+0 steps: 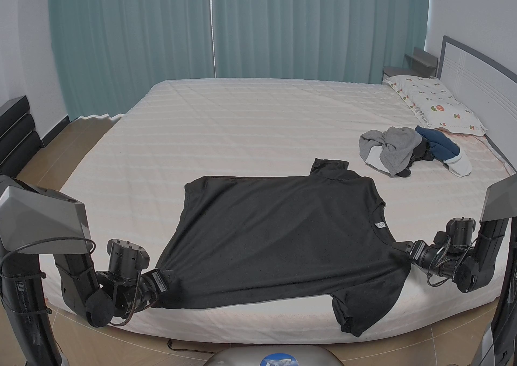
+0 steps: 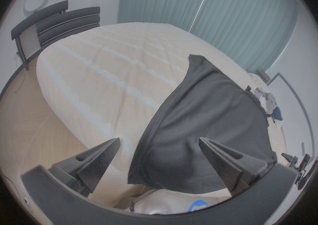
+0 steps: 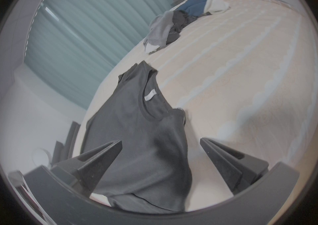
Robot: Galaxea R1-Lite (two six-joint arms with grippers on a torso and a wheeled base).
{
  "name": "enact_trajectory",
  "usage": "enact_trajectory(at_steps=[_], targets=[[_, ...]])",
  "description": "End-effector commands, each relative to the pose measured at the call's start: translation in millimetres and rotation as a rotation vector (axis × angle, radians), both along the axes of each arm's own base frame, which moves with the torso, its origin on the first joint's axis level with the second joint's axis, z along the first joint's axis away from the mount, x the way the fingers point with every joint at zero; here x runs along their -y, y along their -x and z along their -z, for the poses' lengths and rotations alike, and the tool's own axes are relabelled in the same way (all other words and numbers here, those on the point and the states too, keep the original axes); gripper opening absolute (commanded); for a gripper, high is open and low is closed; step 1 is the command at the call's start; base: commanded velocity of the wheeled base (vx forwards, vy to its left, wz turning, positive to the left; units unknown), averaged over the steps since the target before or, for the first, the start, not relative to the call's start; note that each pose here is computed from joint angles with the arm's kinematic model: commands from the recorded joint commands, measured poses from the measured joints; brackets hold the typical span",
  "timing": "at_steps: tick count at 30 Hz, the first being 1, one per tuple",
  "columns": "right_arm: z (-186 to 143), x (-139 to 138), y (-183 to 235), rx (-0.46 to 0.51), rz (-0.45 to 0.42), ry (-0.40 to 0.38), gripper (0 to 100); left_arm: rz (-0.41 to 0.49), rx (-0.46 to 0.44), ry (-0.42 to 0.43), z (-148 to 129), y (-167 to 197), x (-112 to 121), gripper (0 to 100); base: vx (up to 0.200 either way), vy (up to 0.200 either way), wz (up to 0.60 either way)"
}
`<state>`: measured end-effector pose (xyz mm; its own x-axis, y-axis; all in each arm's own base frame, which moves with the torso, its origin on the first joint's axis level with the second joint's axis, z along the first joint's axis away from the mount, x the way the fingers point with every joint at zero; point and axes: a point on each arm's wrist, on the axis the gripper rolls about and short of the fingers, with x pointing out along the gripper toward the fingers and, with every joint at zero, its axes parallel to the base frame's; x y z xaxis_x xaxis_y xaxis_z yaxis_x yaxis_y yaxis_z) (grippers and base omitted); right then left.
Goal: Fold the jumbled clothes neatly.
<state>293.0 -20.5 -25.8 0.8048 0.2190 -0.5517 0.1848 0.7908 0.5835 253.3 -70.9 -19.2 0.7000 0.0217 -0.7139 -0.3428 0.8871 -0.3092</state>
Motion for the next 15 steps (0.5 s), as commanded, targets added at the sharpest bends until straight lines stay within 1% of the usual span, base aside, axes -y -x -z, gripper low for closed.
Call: enact_trajectory(at_steps=[1, 2, 3, 4, 5, 7, 10, 15], targets=[[-15.7, 3.1, -9.6, 0.055, 0.062, -0.087, 100, -0.014, 0.088, 0.071, -15.0, -6.0, 0.1, 100, 0.0, 0.0, 0.0], [-16.9, 1.8, -11.2, 0.055, 0.085, -0.132, 100, -0.028, 0.109, 0.101, -16.7, -7.1, 0.6, 100, 0.0, 0.0, 0.0], [-16.9, 1.0, -12.3, 0.055, 0.096, -0.154, 100, -0.03, 0.118, 0.115, -17.2, -8.2, 1.0, 100, 0.0, 0.0, 0.0], [-16.9, 1.0, -12.3, 0.055, 0.096, -0.154, 100, -0.03, 0.118, 0.115, -17.2, -8.2, 1.0, 100, 0.0, 0.0, 0.0], [-18.0, -0.3, -14.1, 0.057, 0.119, -0.202, 100, -0.033, 0.134, 0.14, -19.0, -11.3, 0.1, 100, 0.0, 0.0, 0.0], [-19.5, -1.1, -16.5, 0.064, 0.136, -0.241, 100, -0.046, 0.144, 0.173, -21.2, -15.5, -3.5, 100, 0.0, 0.0, 0.0], [-19.1, -2.6, -21.0, 0.065, 0.16, -0.295, 100, -0.051, 0.138, 0.211, -20.6, -17.8, -5.2, 100, 0.2, 0.0, 0.0], [-18.7, -1.9, -23.6, 0.069, 0.168, -0.31, 100, -0.044, 0.144, 0.225, -20.6, -21.4, -4.9, 100, 0.2, 0.0, 0.0]])
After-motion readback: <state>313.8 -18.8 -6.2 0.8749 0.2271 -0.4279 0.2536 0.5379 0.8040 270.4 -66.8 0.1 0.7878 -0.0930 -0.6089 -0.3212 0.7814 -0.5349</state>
